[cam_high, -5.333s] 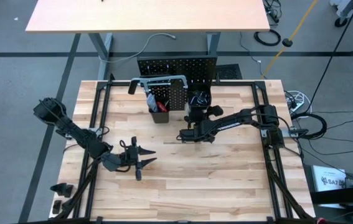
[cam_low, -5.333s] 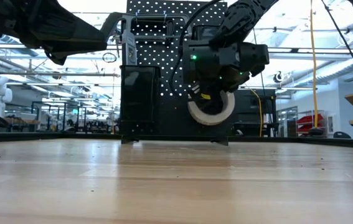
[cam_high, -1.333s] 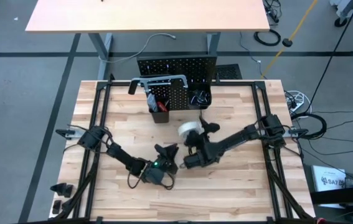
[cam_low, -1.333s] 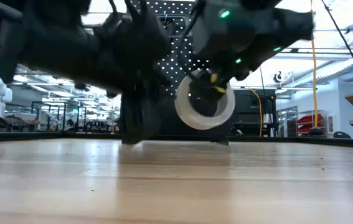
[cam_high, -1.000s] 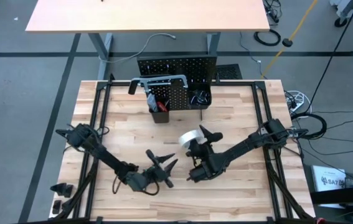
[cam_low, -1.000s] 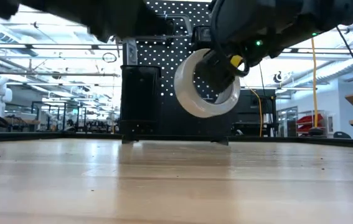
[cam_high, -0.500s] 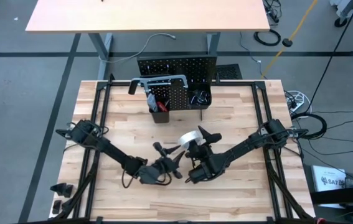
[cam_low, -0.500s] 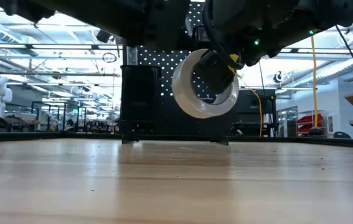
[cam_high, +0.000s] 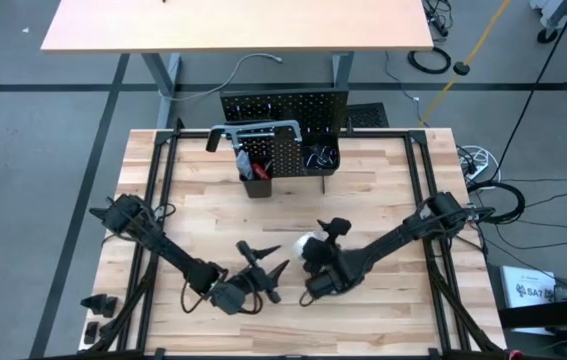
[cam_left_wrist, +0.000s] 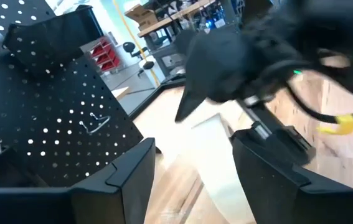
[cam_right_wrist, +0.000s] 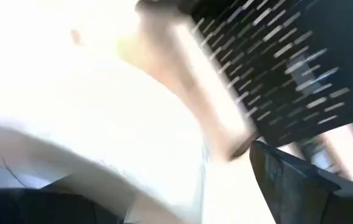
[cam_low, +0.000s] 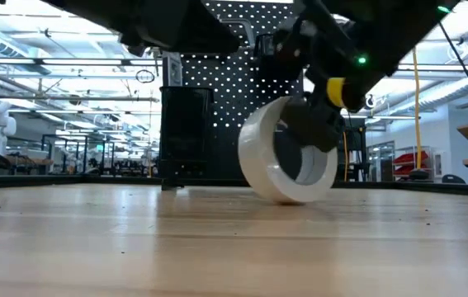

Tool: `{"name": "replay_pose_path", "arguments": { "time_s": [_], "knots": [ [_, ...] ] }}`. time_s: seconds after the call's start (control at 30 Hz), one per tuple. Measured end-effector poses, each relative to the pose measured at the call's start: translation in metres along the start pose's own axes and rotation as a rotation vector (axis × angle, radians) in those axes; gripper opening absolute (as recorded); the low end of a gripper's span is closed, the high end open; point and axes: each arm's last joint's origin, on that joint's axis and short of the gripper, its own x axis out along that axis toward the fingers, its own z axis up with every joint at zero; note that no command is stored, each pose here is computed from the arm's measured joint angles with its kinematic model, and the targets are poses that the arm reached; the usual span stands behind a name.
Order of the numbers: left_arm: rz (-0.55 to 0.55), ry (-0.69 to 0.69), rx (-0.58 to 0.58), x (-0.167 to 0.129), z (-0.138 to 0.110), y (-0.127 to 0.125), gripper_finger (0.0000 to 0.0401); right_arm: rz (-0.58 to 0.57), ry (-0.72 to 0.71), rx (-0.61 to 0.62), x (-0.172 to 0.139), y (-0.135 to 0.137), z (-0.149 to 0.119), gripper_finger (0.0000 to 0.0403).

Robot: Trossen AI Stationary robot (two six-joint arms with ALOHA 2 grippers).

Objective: Hang tools onto peg board
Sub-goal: Hang the white tape on the peg board

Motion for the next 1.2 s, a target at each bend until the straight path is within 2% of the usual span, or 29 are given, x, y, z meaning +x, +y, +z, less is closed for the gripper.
{"name": "replay_pose_path", "arguments": {
  "time_s": [0.1,0.47,0.67,0.83,0.97,1.1,1.2],
  "knots": [
    [-0.001,0.001,0.003,-0.001,-0.001,0.0,0.0221,0.066,0.079,0.009,0.006,-0.003,0.003,0.0297],
    [-0.003,0.016,0.015,0.0,-0.004,0.0,0.0221,0.148,0.147,-0.025,0.006,-0.001,0.002,0.0297],
    [-0.004,0.019,0.022,0.0,-0.004,0.0,0.0221,0.202,0.115,-0.056,-0.008,0.004,0.004,0.0297],
    [-0.004,0.019,0.022,0.0,-0.004,0.0,0.0221,0.26,0.062,-0.02,-0.03,-0.002,0.023,0.0297],
    [-0.001,0.02,0.011,0.001,-0.004,0.001,0.0221,0.379,0.114,-0.004,-0.05,-0.012,0.033,0.0297],
    [-0.005,0.037,-0.014,0.01,-0.007,0.004,0.0221,0.553,0.192,0.035,-0.071,-0.02,0.037,0.0297],
    [-0.058,0.059,-0.046,0.02,-0.008,0.005,0.0221,0.648,0.241,0.059,-0.086,-0.024,0.036,0.0297]
  ]
}}
